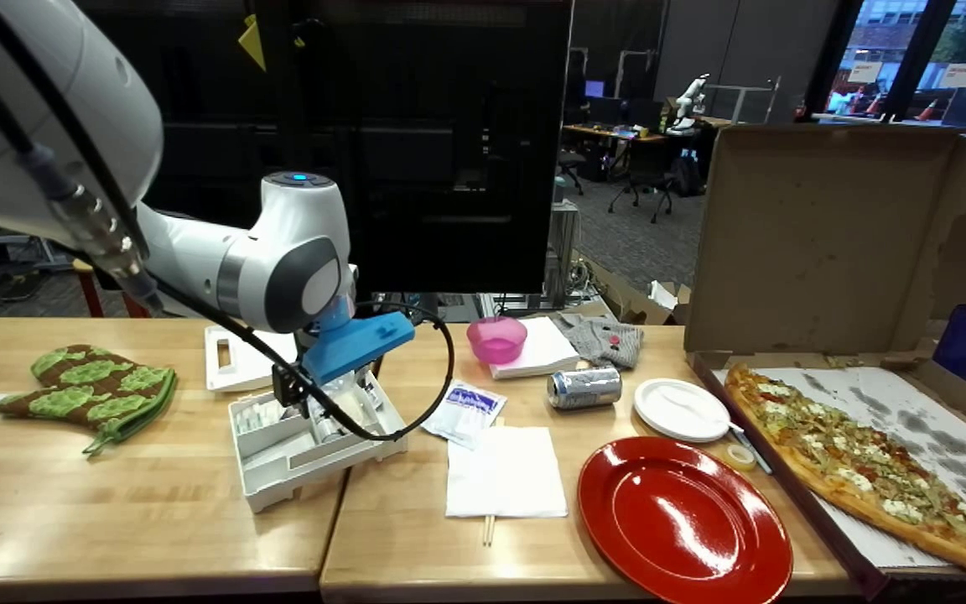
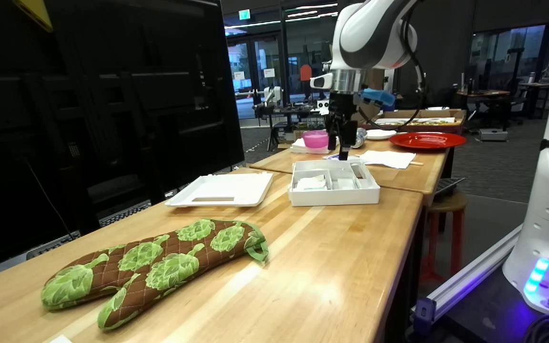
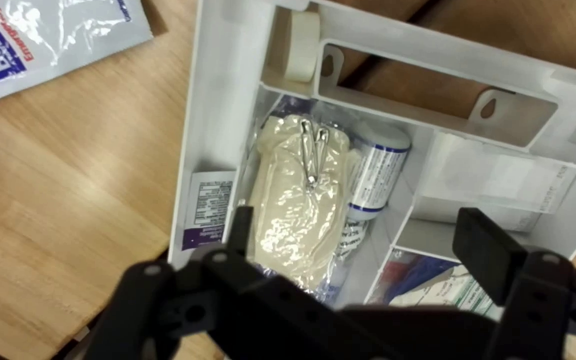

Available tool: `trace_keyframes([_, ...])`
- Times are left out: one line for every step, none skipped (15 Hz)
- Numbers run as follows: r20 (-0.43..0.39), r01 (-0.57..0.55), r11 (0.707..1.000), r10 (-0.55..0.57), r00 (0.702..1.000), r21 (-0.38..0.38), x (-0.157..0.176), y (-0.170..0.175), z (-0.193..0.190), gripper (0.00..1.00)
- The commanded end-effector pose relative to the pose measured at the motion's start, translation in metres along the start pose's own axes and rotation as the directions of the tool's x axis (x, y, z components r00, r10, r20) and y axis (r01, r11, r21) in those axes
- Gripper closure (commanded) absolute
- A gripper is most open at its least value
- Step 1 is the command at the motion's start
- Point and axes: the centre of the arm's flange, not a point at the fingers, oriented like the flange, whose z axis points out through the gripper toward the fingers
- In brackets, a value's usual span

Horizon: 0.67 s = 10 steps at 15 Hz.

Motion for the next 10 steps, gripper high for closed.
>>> trace_keyframes([-0.002,0.018,1.000,-0.018,1.000,-0.020,0.0002,0.0027,0.0060,0.00])
trace_keyframes([-0.002,0.018,1.000,-0.018,1.000,-0.020,0.0001,0.0031,0.0070,0.00])
trace_keyframes([0.000,0.017,1.000,-0.017,1.000,-0.021,0.0003,0.0036,0.0081,0.00])
trace_keyframes([0.000,0.017,1.000,-0.017,1.000,-0.021,0.0003,0.0035,0.0089,0.00])
trace_keyframes([0.001,0.018,1.000,-0.018,1.000,-0.021,0.0005,0.0035,0.0100,0.05])
trace_keyframes([0.003,0.018,1.000,-0.018,1.000,-0.021,0.0007,0.0035,0.0107,0.16])
trace_keyframes([0.003,0.018,1.000,-0.018,1.000,-0.021,0.0010,0.0037,0.0110,0.30])
trace_keyframes([0.004,0.018,1.000,-0.018,1.000,-0.021,0.0010,0.0040,0.0113,0.39])
trace_keyframes([0.004,0.018,1.000,-0.018,1.000,-0.022,0.0010,0.0043,0.0115,0.46])
trace_keyframes([0.004,0.017,1.000,-0.017,1.000,-0.024,0.0008,0.0046,0.0115,0.53])
